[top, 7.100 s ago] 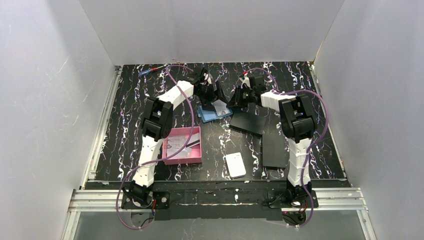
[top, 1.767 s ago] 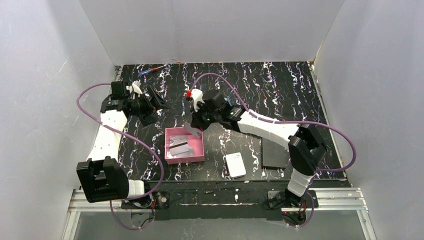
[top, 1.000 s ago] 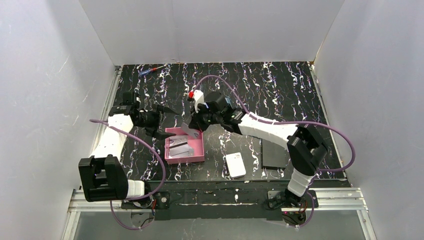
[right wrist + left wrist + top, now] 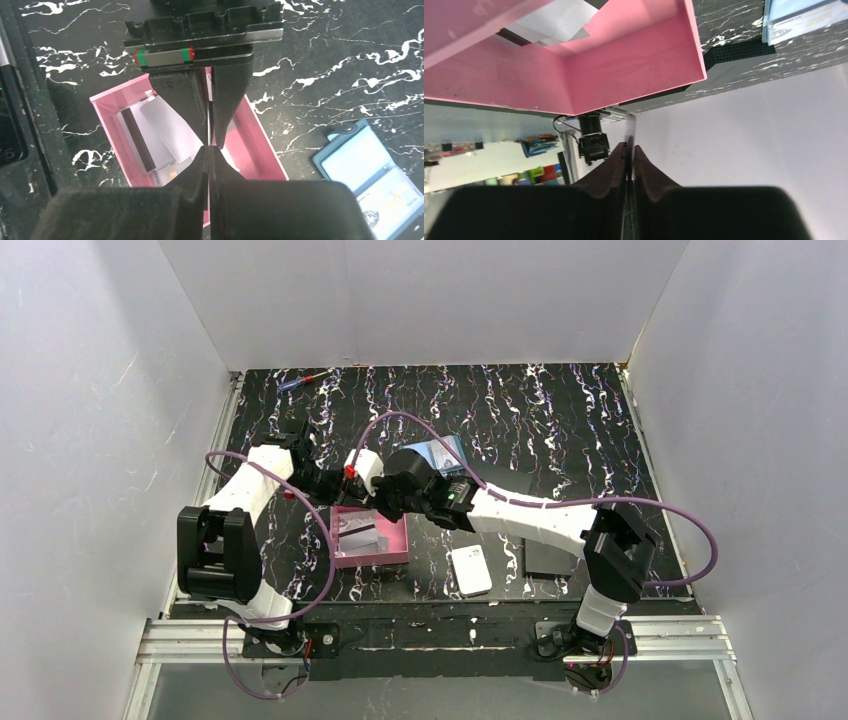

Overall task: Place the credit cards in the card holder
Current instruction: Pick up the credit card from the storage box.

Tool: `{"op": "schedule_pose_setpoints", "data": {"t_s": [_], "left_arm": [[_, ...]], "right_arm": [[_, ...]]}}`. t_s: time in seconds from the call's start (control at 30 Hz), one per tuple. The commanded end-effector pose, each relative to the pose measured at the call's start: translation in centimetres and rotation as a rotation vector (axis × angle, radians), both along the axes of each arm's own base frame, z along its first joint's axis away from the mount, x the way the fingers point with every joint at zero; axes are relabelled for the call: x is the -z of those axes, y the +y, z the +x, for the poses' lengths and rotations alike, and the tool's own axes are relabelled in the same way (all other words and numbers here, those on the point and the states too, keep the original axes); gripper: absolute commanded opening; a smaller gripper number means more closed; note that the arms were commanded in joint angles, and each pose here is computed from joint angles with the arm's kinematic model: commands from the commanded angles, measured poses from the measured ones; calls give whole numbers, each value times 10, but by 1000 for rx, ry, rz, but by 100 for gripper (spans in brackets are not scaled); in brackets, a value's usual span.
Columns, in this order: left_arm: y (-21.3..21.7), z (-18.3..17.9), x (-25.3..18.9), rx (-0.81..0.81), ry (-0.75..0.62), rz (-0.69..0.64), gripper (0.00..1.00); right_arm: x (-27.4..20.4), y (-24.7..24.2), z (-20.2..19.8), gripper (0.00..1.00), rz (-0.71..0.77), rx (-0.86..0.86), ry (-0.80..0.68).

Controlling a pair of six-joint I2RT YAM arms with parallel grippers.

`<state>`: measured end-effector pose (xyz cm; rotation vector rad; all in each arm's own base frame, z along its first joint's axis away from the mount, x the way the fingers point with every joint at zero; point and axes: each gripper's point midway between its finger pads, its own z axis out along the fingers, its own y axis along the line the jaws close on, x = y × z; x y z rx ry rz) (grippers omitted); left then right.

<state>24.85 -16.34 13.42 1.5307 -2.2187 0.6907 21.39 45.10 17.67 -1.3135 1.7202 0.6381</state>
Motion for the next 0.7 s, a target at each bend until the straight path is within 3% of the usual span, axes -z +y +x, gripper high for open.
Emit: {"op": "schedule_pose_setpoints", "data": {"t_s": [0.0, 0.07, 0.13, 0.27, 0.33, 0.43, 0.53, 0.57, 0.6, 0.63, 0.67], "left_arm": [[-4, 7, -14, 11, -46, -25, 0], [-5, 7, -16, 15, -52, -34, 0], [-5, 6, -18, 10, -56, -33, 0], [-4, 6, -23, 6, -73, -32, 0], [-5, 6, -25, 9, -77, -33, 0], [-5, 4, -27, 8, -78, -37, 0], [-5, 3, -31, 6, -84, -38, 0], [-4, 3, -33, 7, -89, -34, 0], [-4, 3, -34, 8, -97, -33, 0], [-5, 3, -35, 9, -99, -35, 0], [-5, 3, -37, 11, -104, -37, 6]], "right_arm": [[-46, 2, 5, 4, 71, 39, -65], [-40, -2, 5, 29, 55, 68, -48], [-32, -7, 3, 45, 40, 85, -33], [-22, -12, -1, 54, 20, 72, -30], [-21, -12, 1, 52, 13, 83, -38], [-17, -8, 6, 32, -12, 82, -51], [-12, -8, 13, 22, -42, 100, -70], [-13, -8, 16, 15, -45, 113, -80], [-15, -7, 19, 2, -41, 128, -90], [-17, -7, 23, 1, -37, 147, -96], [-20, -6, 24, 1, -30, 154, -98]]}}
